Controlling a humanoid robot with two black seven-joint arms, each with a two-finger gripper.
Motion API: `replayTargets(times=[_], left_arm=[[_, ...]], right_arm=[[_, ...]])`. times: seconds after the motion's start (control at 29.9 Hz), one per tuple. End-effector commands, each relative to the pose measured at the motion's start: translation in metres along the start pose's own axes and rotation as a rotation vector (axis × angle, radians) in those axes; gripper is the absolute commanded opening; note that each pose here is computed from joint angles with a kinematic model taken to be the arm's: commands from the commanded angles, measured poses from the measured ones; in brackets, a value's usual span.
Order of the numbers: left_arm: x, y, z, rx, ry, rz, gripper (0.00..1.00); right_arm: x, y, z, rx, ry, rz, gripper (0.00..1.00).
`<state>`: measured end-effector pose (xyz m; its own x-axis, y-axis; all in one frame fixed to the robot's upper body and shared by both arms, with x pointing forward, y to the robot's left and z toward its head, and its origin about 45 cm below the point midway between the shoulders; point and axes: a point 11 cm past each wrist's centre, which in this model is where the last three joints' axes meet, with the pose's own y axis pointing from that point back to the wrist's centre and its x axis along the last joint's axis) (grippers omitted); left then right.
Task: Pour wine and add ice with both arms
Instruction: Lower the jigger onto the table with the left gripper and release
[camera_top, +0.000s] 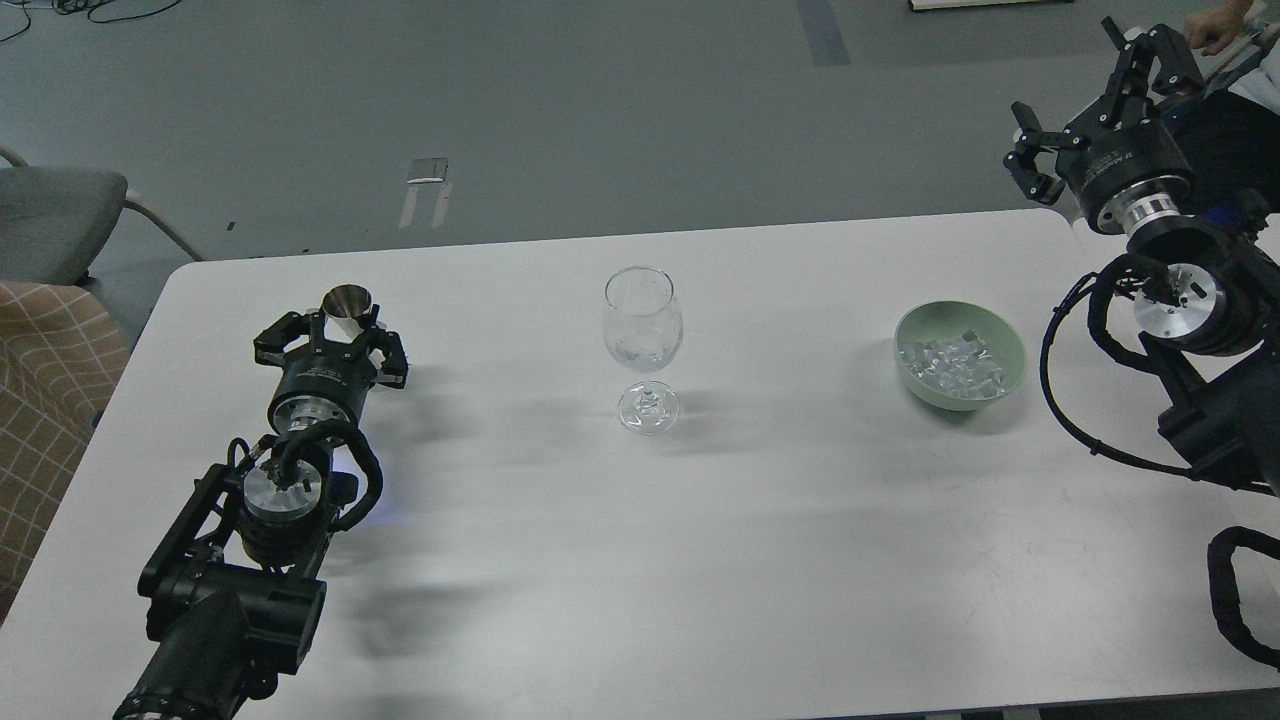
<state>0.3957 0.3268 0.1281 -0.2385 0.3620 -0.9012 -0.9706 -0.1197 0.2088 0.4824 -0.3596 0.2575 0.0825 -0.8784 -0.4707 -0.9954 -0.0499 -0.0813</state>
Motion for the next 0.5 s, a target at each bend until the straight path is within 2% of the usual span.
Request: replayTargets(times=[0.0, 0.13, 0.3, 0.37, 0.47], left_arm=[[0.0008, 0.0002, 0.0014, -0.002, -0.002, 0.001, 0.55], [-0.0008, 0.001, -0.0019, 0.004, 0.004, -0.005, 0.57], [-0.0008, 0.001, -0.0035, 0.008, 0.008, -0.003, 0.64], [-0.0016, 0.0006, -0.003, 0.009, 0.015, -0.005, 0.79], [-0.0019, 0.0007, -0.0024, -0.002, 0.016, -0.007, 0.89]], right_arm=[[-0.0009, -0.0002, 0.0003, 0.0, -0.001, -0.002, 1.0], [-0.0004, 0.0002, 0.0016, -0.002, -0.002, 0.0, 1.0], [-0.0007, 0.0001, 0.0019, -0.002, -0.004, 0.0, 1.0], [-0.0014, -0.0007, 0.0005, 0.001, -0.004, 0.0, 1.0], [-0.0016, -0.0004, 0.0012, 0.0, -0.004, -0.001, 1.0]])
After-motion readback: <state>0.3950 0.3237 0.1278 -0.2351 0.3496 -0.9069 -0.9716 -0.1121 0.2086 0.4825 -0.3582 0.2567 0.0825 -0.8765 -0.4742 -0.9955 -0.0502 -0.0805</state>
